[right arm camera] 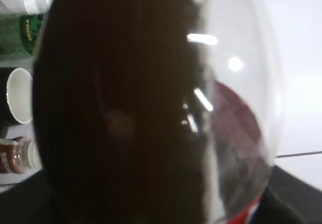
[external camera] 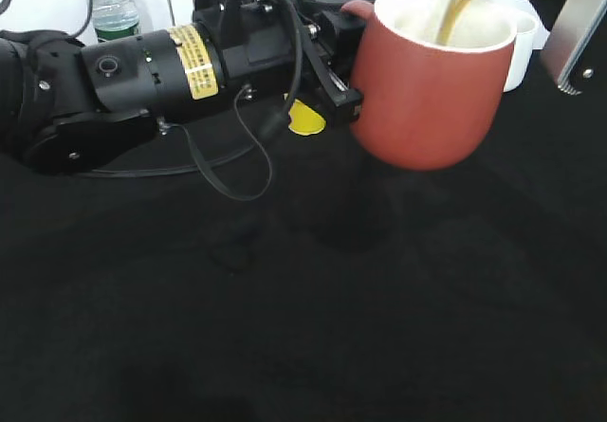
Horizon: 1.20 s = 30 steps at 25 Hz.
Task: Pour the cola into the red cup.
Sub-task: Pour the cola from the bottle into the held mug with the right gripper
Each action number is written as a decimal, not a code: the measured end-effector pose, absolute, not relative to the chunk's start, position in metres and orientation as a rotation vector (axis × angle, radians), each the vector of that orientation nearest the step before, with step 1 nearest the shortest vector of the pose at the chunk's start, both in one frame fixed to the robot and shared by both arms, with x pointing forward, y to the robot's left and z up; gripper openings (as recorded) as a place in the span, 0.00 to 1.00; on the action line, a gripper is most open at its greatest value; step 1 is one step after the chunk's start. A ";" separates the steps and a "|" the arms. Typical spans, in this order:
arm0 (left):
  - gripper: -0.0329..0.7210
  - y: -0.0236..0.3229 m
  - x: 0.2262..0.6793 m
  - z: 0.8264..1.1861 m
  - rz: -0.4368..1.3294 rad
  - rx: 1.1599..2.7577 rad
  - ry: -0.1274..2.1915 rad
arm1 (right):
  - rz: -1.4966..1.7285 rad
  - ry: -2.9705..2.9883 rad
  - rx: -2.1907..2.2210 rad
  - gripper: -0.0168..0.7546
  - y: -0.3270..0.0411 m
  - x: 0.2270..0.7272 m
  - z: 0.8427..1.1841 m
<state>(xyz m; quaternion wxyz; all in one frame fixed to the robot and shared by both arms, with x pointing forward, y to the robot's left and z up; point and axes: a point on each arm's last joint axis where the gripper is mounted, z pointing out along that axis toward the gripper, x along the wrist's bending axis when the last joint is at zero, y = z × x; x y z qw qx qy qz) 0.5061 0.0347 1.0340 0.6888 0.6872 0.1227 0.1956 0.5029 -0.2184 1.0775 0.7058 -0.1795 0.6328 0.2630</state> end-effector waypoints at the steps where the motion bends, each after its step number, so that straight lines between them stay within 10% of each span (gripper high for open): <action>1: 0.17 0.035 0.506 1.034 0.437 1.537 0.275 | 0.569 1.401 -0.412 0.66 -0.218 0.503 1.078; 30: 0.18 0.036 0.509 1.027 0.395 1.590 0.377 | 0.482 1.359 -0.476 0.66 -0.219 0.503 1.079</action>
